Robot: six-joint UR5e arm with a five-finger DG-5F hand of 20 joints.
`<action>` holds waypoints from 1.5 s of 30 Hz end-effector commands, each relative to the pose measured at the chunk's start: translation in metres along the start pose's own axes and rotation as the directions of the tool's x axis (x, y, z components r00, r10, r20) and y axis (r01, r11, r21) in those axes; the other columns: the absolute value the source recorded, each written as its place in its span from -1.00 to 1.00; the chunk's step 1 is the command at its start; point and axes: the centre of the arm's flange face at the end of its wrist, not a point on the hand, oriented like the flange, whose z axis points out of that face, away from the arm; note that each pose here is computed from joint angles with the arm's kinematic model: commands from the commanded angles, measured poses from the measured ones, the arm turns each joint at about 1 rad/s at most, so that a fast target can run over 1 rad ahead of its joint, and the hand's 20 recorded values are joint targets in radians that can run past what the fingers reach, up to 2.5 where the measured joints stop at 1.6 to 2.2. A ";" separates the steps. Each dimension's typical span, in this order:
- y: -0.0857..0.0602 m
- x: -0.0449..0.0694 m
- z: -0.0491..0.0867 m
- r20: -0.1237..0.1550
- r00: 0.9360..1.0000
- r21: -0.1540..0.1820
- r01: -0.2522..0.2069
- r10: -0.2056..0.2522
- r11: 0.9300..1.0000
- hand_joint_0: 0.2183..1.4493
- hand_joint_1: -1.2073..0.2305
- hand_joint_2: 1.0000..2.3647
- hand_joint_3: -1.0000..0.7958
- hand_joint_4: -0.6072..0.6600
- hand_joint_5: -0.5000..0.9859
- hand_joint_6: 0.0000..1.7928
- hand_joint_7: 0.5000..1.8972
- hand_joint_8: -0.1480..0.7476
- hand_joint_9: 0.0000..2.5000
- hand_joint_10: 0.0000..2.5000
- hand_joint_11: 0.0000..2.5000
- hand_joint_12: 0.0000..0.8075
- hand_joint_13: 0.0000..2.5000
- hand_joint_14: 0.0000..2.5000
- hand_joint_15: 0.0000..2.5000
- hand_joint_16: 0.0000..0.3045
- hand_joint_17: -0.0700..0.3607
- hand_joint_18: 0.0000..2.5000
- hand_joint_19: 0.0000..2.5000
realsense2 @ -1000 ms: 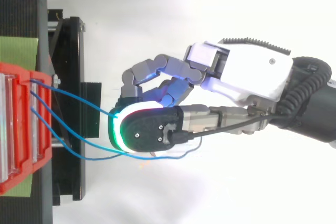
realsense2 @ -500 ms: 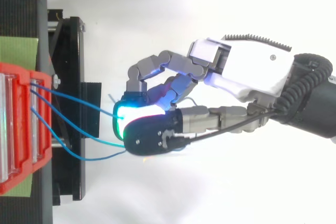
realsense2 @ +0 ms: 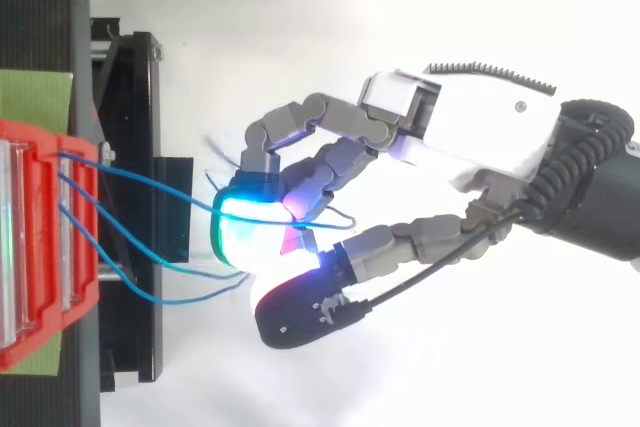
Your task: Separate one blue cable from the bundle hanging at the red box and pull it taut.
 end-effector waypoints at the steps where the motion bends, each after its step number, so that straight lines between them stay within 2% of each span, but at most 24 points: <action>1: 0.000 0.000 0.000 0.000 1.000 0.000 0.000 0.000 1.000 -0.42 -0.49 -1.00 -0.44 0.25 -0.59 0.00 -0.17 0.10 -0.18 -0.99 -0.07 -0.05 -0.35 -0.98 -0.48 -0.68 -0.17 -0.43 -0.50; 4: -0.001 -0.001 -0.002 -0.002 1.000 0.018 0.005 -0.005 1.000 -0.49 -0.37 -1.00 -0.44 0.26 -0.58 0.00 -0.20 0.13 -0.16 -0.99 -0.07 -0.02 -0.34 -0.98 -0.48 -0.67 -0.16 -0.42 -0.50; 5: -0.001 -0.001 -0.002 -0.002 1.000 0.018 0.005 -0.005 1.000 -0.50 -0.24 -1.00 -0.44 0.27 -0.58 -0.01 -0.19 0.15 -0.15 -0.99 -0.06 -0.01 -0.34 -0.98 -0.48 -0.67 -0.15 -0.42 -0.49; 10: -0.002 -0.002 -0.003 -0.005 1.000 0.030 0.006 -0.006 1.000 -0.42 0.06 -1.00 -0.44 0.25 -0.57 -0.02 -0.15 0.13 -0.14 -0.99 -0.05 -0.03 -0.34 -0.98 -0.48 -0.67 -0.16 -0.43 -0.47; 12: -0.002 -0.001 -0.004 -0.006 1.000 0.031 0.007 -0.007 1.000 -0.39 0.09 -1.00 -0.44 0.25 -0.57 -0.03 -0.13 0.12 -0.14 -0.99 -0.06 -0.03 -0.34 -0.98 -0.47 -0.68 -0.16 -0.43 -0.47; 22: -0.003 -0.001 -0.004 -0.004 1.000 0.038 0.010 -0.010 0.999 -0.41 -0.14 -0.97 -0.12 0.23 -0.57 -0.01 -0.04 0.15 -0.12 -0.99 -0.05 -0.03 -0.33 -0.98 -0.46 -0.67 -0.16 -0.42 -0.48; 30: -0.002 -0.001 -0.004 -0.004 1.000 0.036 0.008 -0.008 0.999 -0.41 -0.23 -0.96 0.01 0.24 -0.57 0.02 0.06 0.15 -0.14 -0.99 -0.05 -0.02 -0.33 -0.98 -0.47 -0.67 -0.15 -0.41 -0.47; 38: -0.002 -0.001 -0.004 -0.005 1.000 0.035 -0.002 0.002 0.999 -0.38 -0.28 -0.97 0.01 0.21 -0.58 0.03 0.02 0.14 -0.15 -0.99 -0.06 -0.02 -0.33 -0.98 -0.46 -0.67 -0.15 -0.41 -0.47; 45: -0.002 -0.001 -0.004 -0.003 1.000 0.035 -0.003 0.003 0.999 -0.33 -0.32 -0.97 -0.15 0.24 -0.59 0.04 -0.07 0.14 -0.16 -0.99 -0.07 -0.02 -0.33 -0.98 -0.46 -0.67 -0.15 -0.41 -0.47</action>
